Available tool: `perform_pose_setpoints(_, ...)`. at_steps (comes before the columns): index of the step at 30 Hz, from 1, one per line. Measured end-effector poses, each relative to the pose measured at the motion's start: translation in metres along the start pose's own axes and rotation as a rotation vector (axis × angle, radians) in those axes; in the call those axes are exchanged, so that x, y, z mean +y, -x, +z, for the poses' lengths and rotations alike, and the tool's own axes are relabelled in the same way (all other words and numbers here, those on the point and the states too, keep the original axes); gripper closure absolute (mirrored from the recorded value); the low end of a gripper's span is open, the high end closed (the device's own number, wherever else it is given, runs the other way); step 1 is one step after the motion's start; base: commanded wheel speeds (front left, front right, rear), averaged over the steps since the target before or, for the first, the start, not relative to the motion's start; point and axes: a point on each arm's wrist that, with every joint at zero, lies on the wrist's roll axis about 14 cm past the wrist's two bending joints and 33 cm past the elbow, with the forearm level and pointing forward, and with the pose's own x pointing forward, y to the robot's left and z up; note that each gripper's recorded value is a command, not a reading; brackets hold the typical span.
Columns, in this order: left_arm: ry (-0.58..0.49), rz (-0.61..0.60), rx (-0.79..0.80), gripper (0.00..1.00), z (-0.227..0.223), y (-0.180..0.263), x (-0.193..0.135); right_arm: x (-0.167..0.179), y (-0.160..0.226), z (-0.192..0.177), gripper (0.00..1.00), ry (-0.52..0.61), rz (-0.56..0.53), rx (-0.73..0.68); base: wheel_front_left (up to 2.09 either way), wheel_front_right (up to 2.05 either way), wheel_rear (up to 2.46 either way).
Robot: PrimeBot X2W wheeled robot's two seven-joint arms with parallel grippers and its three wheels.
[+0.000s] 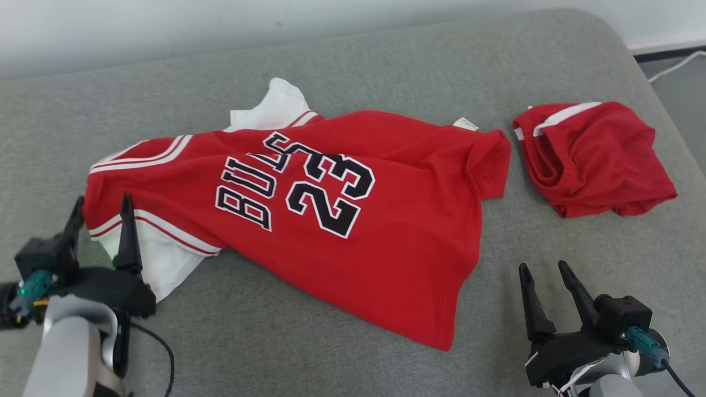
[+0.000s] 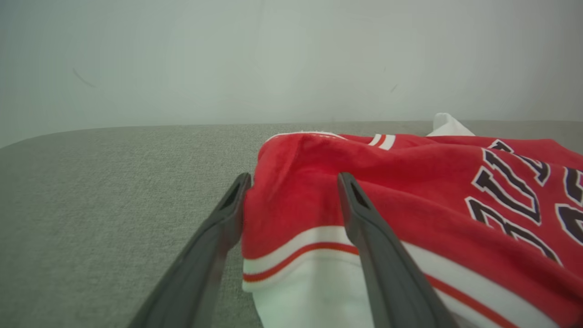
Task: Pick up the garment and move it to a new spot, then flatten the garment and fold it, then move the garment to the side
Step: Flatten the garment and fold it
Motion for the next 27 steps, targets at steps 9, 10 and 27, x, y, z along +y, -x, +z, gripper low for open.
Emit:
perform_pose_setpoints(9,0.062,0.096,-0.003,0.00,0.006,0.051,0.023,0.019,-0.003,0.018,0.00,0.000,0.057,-0.058,0.00,0.00,0.00)
perform_pose_setpoints(10,0.068,0.099,-0.002,0.00,0.007,0.056,0.022,0.020,-0.002,0.019,0.00,-0.001,0.059,-0.062,0.00,0.00,0.00)
perform_pose_setpoints(27,0.218,0.024,0.096,0.00,-0.027,0.089,-0.012,0.021,0.002,0.022,0.00,0.003,0.065,-0.071,0.00,0.00,0.00)
